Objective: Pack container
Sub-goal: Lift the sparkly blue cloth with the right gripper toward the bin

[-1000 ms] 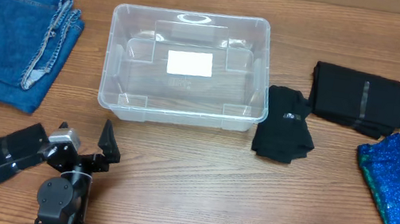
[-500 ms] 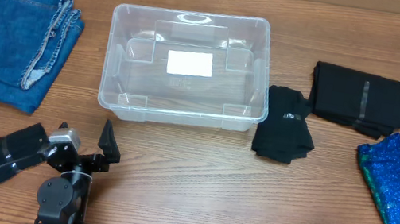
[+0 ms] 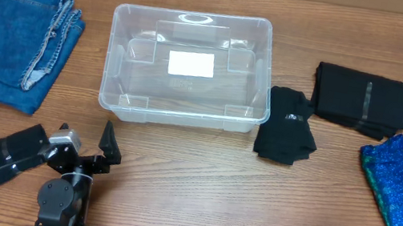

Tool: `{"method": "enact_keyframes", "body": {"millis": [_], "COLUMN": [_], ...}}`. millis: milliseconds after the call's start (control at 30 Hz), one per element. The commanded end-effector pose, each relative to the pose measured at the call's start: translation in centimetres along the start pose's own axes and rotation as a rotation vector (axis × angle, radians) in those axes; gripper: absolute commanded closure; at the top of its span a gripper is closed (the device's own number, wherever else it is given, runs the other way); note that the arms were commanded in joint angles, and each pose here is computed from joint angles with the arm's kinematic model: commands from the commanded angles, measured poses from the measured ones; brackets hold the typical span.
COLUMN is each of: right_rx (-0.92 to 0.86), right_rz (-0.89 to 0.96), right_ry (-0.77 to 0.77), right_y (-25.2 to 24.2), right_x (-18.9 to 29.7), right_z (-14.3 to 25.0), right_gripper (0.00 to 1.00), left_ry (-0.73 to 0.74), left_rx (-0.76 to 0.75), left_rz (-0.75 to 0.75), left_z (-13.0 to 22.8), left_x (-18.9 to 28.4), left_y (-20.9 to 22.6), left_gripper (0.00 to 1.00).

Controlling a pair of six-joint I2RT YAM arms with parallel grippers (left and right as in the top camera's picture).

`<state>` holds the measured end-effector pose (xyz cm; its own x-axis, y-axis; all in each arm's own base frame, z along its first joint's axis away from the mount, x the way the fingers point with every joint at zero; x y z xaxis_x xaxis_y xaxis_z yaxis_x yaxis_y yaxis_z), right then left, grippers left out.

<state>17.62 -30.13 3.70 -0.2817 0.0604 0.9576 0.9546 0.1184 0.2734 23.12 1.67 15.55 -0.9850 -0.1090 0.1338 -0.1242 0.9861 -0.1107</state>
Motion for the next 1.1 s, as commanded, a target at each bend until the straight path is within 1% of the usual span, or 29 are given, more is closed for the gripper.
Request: {"method": "enact_keyframes", "body": {"millis": [0,33,67,100,133,167,267,367,433,533,633,733,800,967,1067], "right_rx": [-0.025,-0.025,-0.024,-0.026,-0.026,-0.026,-0.032,-0.107,-0.121,-0.099,-0.024,0.081,0.166,0.328,0.425], "right_rz": [-0.004,-0.007,-0.007,-0.009,-0.008,-0.008,-0.04,-0.108,-0.235,-0.312,-0.347,-0.398,-0.439,-0.534,-0.643], "right_ry": [0.031,0.03,0.029,0.026,0.026,0.027,0.04,0.062,0.088,0.08,0.032,-0.025,-0.054,-0.114,-0.139], "right_y": [-0.4,-0.4,-0.4,-0.4,-0.4,-0.4,0.1,1.6,4.4,7.6,10.7,14.4,17.3,22.3,24.8], "right_x": [-1.3,-1.4,-1.5,-1.4,-1.4,-1.4,-1.4,-0.6,1.2,4.7,8.5,12.6,15.2,20.7,25.3], "right_z": [1.4,1.5,1.5,1.4,1.4,1.4,1.6,1.4,0.8,0.1,-0.3,0.3,1.6,4.8,7.3], "right_gripper": [0.48,0.53,0.64,0.81,0.93,0.96,0.96,0.96,0.96,0.96,0.96,0.96,0.96,0.96,0.96], "left_ry": [-0.012,-0.012,-0.012,-0.012,-0.012,-0.013,-0.012,-0.012,-0.012,-0.012,-0.012,-0.012,-0.012,-0.012,-0.012], "left_rx": [-0.01,-0.01,-0.01,-0.01,-0.01,-0.01,-0.01,-0.01,-0.01,-0.01,-0.01,-0.01,-0.01,-0.01,-0.01], "left_rz": [-0.021,-0.021,-0.021,-0.021,-0.021,-0.021,-0.021,-0.021,-0.021,-0.021,-0.021,-0.021,-0.021,-0.021,-0.021], "left_z": [-0.2,-0.2,-0.2,-0.2,-0.2,-0.2,-0.2,-0.2,-0.2,-0.2,-0.2,-0.2,-0.2,-0.2,-0.2], "left_x": [0.0,0.0,0.0,0.0,0.0,0.0,0.0,0.0,0.0,0.0,0.0,0.0,0.0,0.0,0.0], "left_y": [0.4,0.4,0.4,0.4,0.4,0.4,0.4,0.4,0.4,0.4,0.4,0.4,0.4,0.4,0.4], "left_gripper": [0.0,0.0,0.0,0.0,0.0,0.0,0.0,0.0,0.0,0.0,0.0,0.0,0.0,0.0,0.0]}}
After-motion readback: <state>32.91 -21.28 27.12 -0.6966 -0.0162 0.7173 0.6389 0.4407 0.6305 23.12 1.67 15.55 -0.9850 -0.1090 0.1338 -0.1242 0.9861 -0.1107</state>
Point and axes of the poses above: each gripper's point midway between its finger pads, its own x axis back along the fingers, its own y axis along the line the jaws close on, z = x × y, the point moved 1 cm from there along x, back along the fingers, and after that the axes turned 9 degrees about -x, right-handed, at the moved point
